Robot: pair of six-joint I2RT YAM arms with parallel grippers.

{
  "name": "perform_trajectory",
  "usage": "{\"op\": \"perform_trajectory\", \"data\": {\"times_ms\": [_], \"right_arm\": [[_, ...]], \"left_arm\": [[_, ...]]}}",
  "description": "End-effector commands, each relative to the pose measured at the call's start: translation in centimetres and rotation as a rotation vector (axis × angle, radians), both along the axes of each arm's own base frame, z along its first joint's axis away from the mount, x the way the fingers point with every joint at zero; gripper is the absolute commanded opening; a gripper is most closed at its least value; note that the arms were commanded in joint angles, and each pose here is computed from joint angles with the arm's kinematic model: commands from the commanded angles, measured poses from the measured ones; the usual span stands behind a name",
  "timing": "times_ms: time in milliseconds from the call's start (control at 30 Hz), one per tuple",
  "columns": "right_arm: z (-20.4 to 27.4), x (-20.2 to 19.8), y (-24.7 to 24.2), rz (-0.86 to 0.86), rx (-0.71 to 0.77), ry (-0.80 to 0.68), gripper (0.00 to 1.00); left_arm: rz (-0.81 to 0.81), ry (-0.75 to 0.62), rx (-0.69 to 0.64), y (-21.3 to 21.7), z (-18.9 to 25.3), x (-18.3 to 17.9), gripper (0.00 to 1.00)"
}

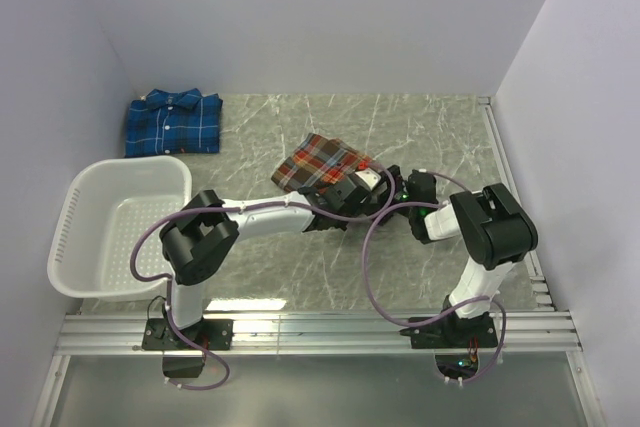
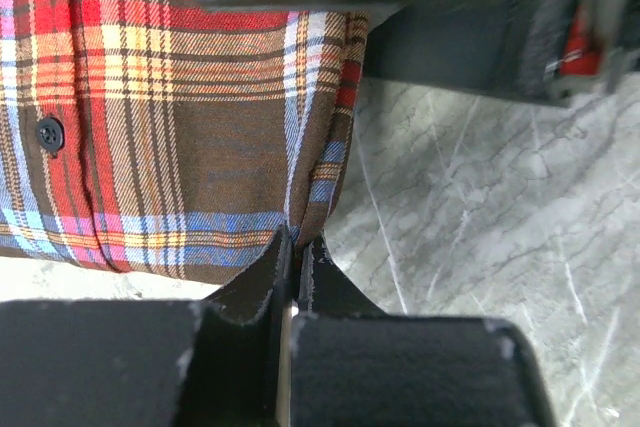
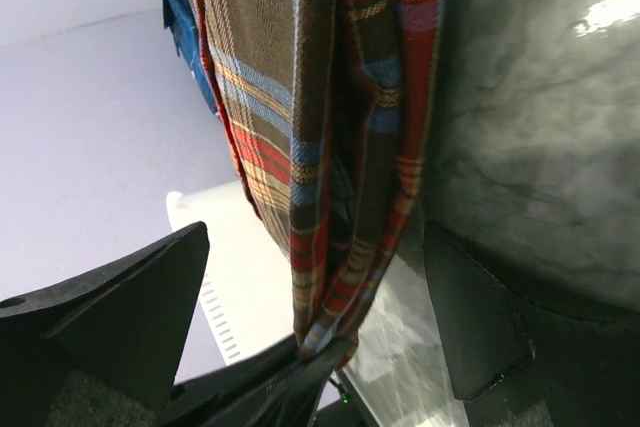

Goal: Fold and stack the long sleeve shirts
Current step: Fold the shirt

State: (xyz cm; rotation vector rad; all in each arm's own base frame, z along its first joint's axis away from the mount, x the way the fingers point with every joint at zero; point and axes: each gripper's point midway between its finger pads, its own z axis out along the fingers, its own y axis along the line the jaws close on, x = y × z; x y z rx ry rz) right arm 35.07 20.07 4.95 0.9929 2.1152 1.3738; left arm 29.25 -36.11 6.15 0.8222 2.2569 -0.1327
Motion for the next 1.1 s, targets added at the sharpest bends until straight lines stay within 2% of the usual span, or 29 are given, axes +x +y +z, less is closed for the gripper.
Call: {"op": "perform_trajectory", "data": {"times_ms": [0, 300, 433, 500, 567, 600, 633, 667, 700, 733, 767, 800, 833, 867, 967, 1067], "right_arm": [[-1.4, 0.6, 0.3, -0.045, -0.038, 0.035, 0.95], [-1.7, 3.1, 2.2, -0.041, -0.035, 0.029, 0.9], [-2.1, 3.8, 2.8, -0.015, -0.043, 0.009, 0.83], [-2.2, 4.0, 2.9, -0.004, -0.041, -0.002, 0.77], [-2.3, 3.7, 3.0, 0.01, -0.038, -0.017, 0.66], [-2.3, 3.7, 3.0, 0.015, -0.039, -0.024, 0.56], [-2.3, 3.7, 3.0, 0.025, -0.048, -0.034, 0.51], [-2.3, 3.6, 3.0, 0.036, -0.051, -0.037, 0.46], [-2.2, 3.6, 2.9, 0.042, -0.055, -0.042, 0.35], [-2.0, 3.8, 2.8, 0.059, -0.07, -0.06, 0.29], [-1.8, 3.8, 2.8, 0.08, -0.072, -0.067, 0.23], [-1.6, 4.0, 2.8, 0.104, -0.088, -0.095, 0.1], [-1.3, 4.1, 2.7, 0.117, -0.089, -0.11, 0.03], [-1.0, 4.3, 2.4, 0.124, -0.09, -0.125, 0.0], [-0.5, 4.5, 1.8, 0.19, -0.102, -0.155, 0.0], [-0.3, 4.5, 1.2, 0.26, -0.152, -0.17, 0.0]], "left_arm": [[0.008, -0.003, -0.131, -1.7, 3.8, 0.0, 0.0], [0.032, 0.051, -0.217, -3.1, 4.5, -0.5, 0.01], [0.065, 0.079, -0.283, -4.1, 5.1, -0.6, 0.01], [0.082, 0.1, -0.302, -4.5, 5.1, -0.7, 0.01], [0.097, 0.11, -0.307, -4.7, 5.0, -0.6, 0.02], [0.102, 0.11, -0.305, -4.8, 5.0, -0.6, 0.03], [0.118, 0.103, -0.302, -4.5, 5.0, -0.4, 0.05], [0.132, 0.102, -0.309, -4.4, 5.2, -0.3, 0.09], [0.143, 0.098, -0.311, -4.2, 5.2, -0.2, 0.12], [0.151, 0.099, -0.315, -4.0, 5.2, -0.3, 0.16], [0.157, 0.098, -0.336, -4.0, 5.9, -0.4, 0.29], [0.16, 0.101, -0.345, -3.9, 6.1, -0.4, 0.35], [0.168, 0.106, -0.346, -3.6, 6.1, -0.5, 0.42], [0.182, 0.104, -0.363, -3.4, 6.8, -0.5, 0.53], [0.221, 0.121, -0.391, -2.0, 7.6, -0.4, 0.67], [0.281, 0.155, -0.401, 0.4, 7.5, -0.2, 0.73]]}}
